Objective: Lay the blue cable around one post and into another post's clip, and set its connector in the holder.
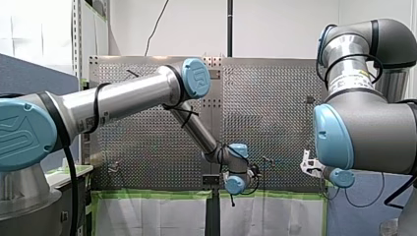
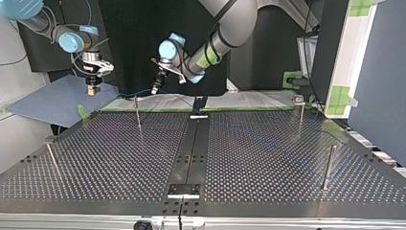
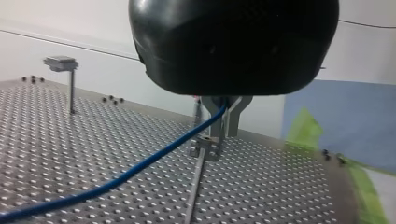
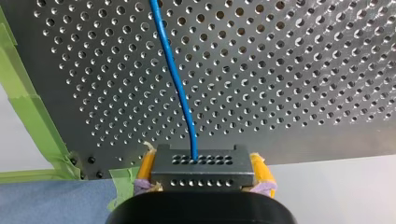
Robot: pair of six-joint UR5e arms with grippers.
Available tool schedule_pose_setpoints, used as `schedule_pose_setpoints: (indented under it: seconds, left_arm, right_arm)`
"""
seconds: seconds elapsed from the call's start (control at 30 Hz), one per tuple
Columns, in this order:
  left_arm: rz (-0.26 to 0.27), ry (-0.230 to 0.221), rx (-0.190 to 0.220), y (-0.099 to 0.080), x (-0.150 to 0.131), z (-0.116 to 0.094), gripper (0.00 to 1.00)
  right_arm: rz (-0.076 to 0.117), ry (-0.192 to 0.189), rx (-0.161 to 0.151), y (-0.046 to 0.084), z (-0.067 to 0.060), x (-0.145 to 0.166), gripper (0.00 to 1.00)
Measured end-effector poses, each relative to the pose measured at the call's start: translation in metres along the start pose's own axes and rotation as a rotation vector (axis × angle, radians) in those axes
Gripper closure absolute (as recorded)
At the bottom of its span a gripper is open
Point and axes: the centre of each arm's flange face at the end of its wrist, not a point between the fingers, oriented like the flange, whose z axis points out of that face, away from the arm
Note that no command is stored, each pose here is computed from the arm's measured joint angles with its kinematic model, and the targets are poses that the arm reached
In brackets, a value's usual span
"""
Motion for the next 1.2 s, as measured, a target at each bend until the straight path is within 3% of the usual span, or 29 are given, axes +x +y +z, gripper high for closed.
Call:
schedule_pose_setpoints:
  seconds: [0.33, 0.73, 0.93, 1.2]
  left_arm:
    - [-0.008, 0.016, -0.005, 0.003, 0.005, 0.005, 1.0]
    - [-0.016, 0.004, -0.024, 0.025, -0.005, 0.019, 1.0]
    - [-0.012, 0.005, -0.027, 0.031, -0.007, 0.022, 1.0]
    - [-0.01, 0.006, 0.003, 0.025, -0.008, 0.023, 1.0]
  right_arm:
    - [-0.001, -0.002, 0.003, -0.001, 0.0, 0.0, 1.0]
    - [0.011, 0.004, -0.01, 0.005, 0.0, 0.001, 1.0]
    - [0.008, 0.006, -0.013, 0.007, 0.0, 0.001, 1.0]
    - [-0.002, 0.007, -0.002, 0.003, 0.001, 0.001, 1.0]
